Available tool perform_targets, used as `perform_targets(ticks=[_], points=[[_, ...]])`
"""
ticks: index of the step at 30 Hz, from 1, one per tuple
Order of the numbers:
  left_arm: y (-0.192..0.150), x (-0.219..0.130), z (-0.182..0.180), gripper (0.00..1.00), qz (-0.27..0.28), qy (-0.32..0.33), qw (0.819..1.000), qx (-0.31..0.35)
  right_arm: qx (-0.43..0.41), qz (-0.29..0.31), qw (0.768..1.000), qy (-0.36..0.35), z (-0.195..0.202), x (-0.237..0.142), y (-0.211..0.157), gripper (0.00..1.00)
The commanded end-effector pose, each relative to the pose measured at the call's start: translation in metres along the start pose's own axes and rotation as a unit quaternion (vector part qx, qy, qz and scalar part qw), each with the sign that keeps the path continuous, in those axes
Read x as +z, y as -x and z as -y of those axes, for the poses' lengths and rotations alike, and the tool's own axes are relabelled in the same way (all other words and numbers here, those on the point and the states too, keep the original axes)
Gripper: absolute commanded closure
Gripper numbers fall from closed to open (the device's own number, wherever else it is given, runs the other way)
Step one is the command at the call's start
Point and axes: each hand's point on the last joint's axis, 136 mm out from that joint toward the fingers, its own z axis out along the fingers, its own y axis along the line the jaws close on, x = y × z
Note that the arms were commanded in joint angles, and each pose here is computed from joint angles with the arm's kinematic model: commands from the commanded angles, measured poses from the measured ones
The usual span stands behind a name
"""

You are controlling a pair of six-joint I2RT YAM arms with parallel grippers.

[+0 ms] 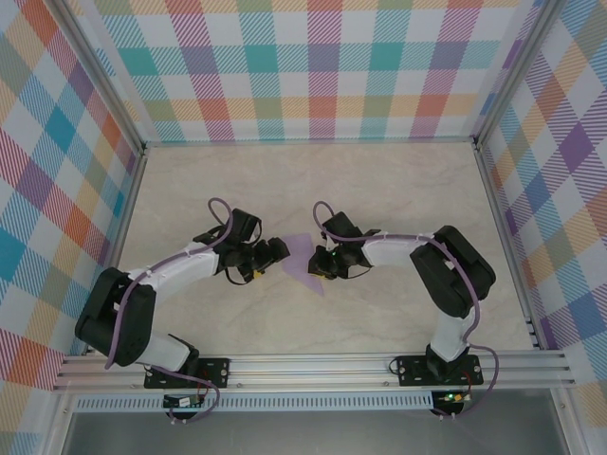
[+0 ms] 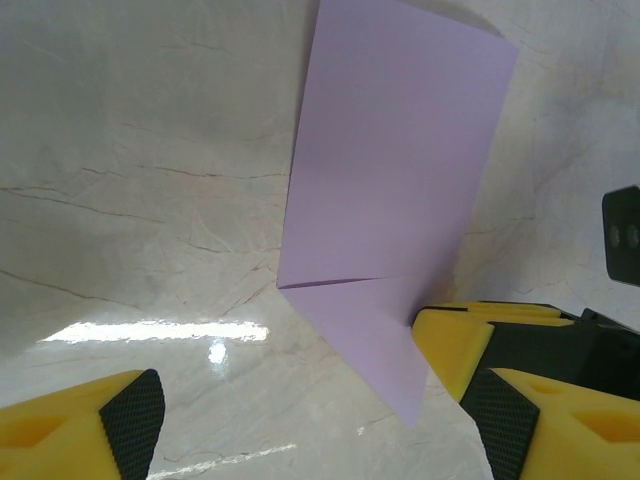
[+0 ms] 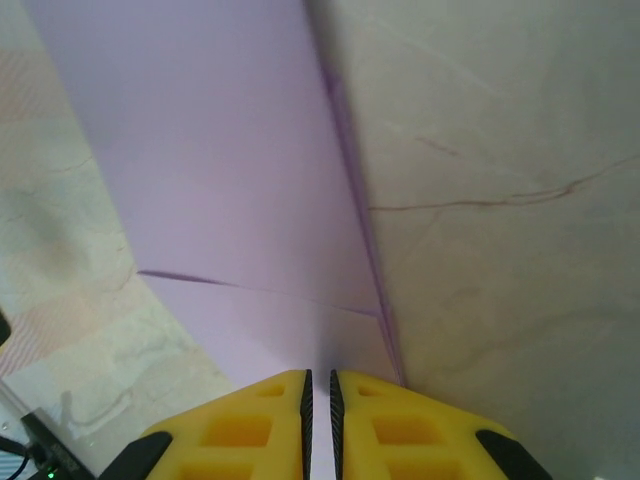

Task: Fold a paper plane with a square sheet of paper (pick it up from the middle)

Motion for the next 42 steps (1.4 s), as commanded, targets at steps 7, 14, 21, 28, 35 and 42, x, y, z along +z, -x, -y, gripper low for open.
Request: perform_targets(ticks=[7,14,21,28,35,42], points=[[-0.018,0.022,0.010,0.31,-0.047,-0.028,0.998,-0.006,0.002,-0.019,0.997,-0.073,0.045,-0.006,-0.012,0.85],[-0.026,0.039,0.015,0.41,-0.058,-0.033,0.998,-0.011,0.060,-0.023,0.998,0.019,0.032,-0.007,-0.008,0.84],[-0.030,0.047,0.016,0.44,-0.064,-0.026,0.998,-0.008,0.053,0.001,0.996,0.076,0.003,-0.026,0.005,0.84],[-0.031,0.052,0.016,0.46,-0.066,-0.024,0.997,-0.007,0.044,0.008,0.997,0.069,-0.002,-0.021,0.016,0.92],[-0.031,0.052,0.021,0.49,-0.069,-0.033,0.997,-0.009,0.063,0.019,0.997,0.039,0.014,-0.013,0.022,0.93],[-0.030,0.054,0.025,0.55,-0.073,-0.040,0.996,-0.011,0.102,0.018,0.994,0.041,0.031,-0.009,0.019,0.93]])
